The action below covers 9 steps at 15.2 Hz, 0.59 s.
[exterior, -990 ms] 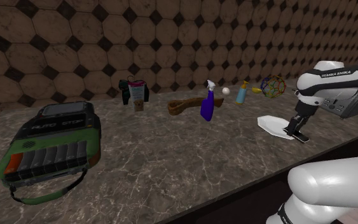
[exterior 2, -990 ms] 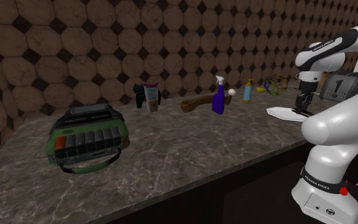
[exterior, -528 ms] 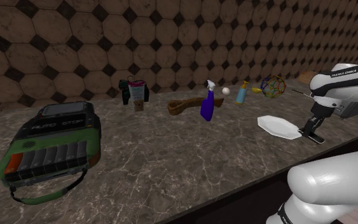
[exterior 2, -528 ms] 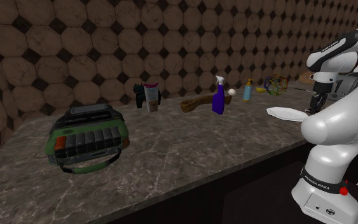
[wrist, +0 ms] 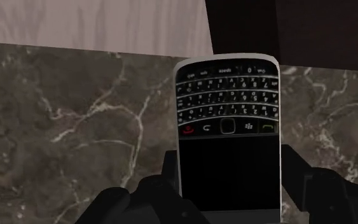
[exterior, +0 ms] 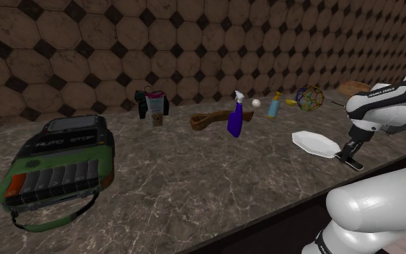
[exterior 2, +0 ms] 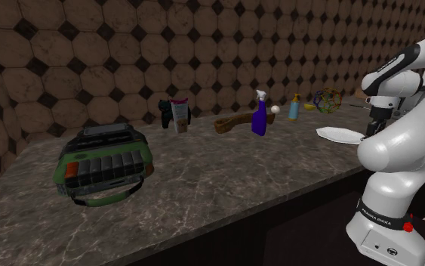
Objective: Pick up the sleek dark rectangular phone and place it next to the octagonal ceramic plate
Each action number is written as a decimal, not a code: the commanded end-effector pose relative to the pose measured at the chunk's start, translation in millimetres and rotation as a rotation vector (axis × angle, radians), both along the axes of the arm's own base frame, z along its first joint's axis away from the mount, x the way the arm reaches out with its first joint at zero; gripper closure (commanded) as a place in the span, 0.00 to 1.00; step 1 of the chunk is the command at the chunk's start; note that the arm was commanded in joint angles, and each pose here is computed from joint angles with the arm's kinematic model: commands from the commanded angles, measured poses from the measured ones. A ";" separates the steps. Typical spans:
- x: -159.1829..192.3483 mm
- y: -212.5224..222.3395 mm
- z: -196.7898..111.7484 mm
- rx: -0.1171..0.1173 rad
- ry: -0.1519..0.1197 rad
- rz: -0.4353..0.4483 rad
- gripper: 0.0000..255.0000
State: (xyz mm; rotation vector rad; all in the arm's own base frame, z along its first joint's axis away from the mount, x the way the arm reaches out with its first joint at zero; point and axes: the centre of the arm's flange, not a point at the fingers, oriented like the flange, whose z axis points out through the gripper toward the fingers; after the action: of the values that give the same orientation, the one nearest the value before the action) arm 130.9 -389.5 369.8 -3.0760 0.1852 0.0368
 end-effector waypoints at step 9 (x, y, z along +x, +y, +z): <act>-0.3 -0.6 -26.2 -0.001 0.000 0.000 1.00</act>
State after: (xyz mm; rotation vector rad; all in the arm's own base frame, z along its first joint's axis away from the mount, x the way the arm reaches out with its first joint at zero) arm 130.6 -390.0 343.8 -3.0765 0.1852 0.0365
